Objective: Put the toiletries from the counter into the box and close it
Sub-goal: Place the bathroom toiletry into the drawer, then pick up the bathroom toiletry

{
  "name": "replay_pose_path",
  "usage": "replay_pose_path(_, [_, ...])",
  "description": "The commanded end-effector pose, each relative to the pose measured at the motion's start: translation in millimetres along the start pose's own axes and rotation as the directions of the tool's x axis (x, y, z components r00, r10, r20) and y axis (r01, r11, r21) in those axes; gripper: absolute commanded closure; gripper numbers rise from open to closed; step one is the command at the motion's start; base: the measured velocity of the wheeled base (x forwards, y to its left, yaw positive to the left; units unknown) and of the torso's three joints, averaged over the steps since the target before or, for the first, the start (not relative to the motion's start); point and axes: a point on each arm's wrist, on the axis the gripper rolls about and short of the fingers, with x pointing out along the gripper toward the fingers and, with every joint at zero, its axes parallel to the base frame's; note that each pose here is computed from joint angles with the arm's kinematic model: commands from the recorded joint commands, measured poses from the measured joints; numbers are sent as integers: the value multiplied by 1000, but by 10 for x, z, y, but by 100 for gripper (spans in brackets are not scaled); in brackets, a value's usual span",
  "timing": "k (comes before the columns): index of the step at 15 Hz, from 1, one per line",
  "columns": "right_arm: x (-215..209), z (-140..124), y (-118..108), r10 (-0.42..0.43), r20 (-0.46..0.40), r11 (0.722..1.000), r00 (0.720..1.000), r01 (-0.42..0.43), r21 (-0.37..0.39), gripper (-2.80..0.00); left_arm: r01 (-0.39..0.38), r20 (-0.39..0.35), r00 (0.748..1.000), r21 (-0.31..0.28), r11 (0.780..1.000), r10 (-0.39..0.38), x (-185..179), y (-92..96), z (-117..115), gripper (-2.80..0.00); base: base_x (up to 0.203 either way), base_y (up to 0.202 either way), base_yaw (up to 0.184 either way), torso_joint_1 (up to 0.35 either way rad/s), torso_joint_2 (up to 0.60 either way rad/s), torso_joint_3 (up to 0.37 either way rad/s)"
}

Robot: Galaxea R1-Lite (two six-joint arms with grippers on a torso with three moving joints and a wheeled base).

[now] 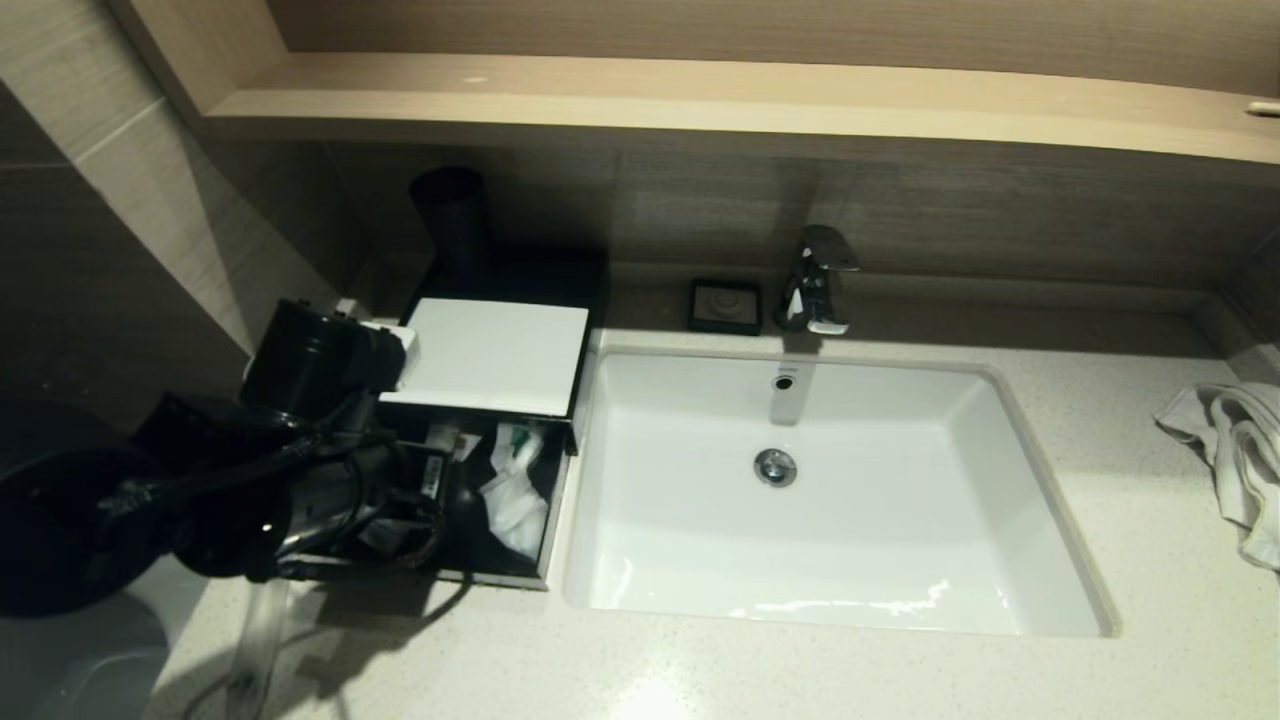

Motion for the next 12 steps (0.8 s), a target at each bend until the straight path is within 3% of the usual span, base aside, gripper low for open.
replay_pose_path(1, [0, 0, 0, 1, 0, 1000, 1000, -1, -1, 0, -7, 30, 1000, -16, 1000, 8, -105, 52, 22, -280, 0, 0, 0, 0, 0, 0])
replay_pose_path(2, [0, 0, 0, -1, 0, 1000, 1000, 1, -1, 0, -16, 40, 999, -23, 1000, 17, -137, 69, 28, 0, 0, 0, 0, 0, 0, 0])
replay_pose_path(8, [0, 0, 0, 0, 0, 1000, 1000, 0, -1, 0, -58, 106, 992, -91, 994, 67, -378, 311, 120, 0, 0, 0, 0, 0, 0, 0])
replay_pose_path(12, [0, 0, 0, -1, 0, 1000, 1000, 1, -1, 0, -137, 83, 985, -151, 979, 151, -524, 598, 34, 0, 0, 0, 0, 0, 0, 0])
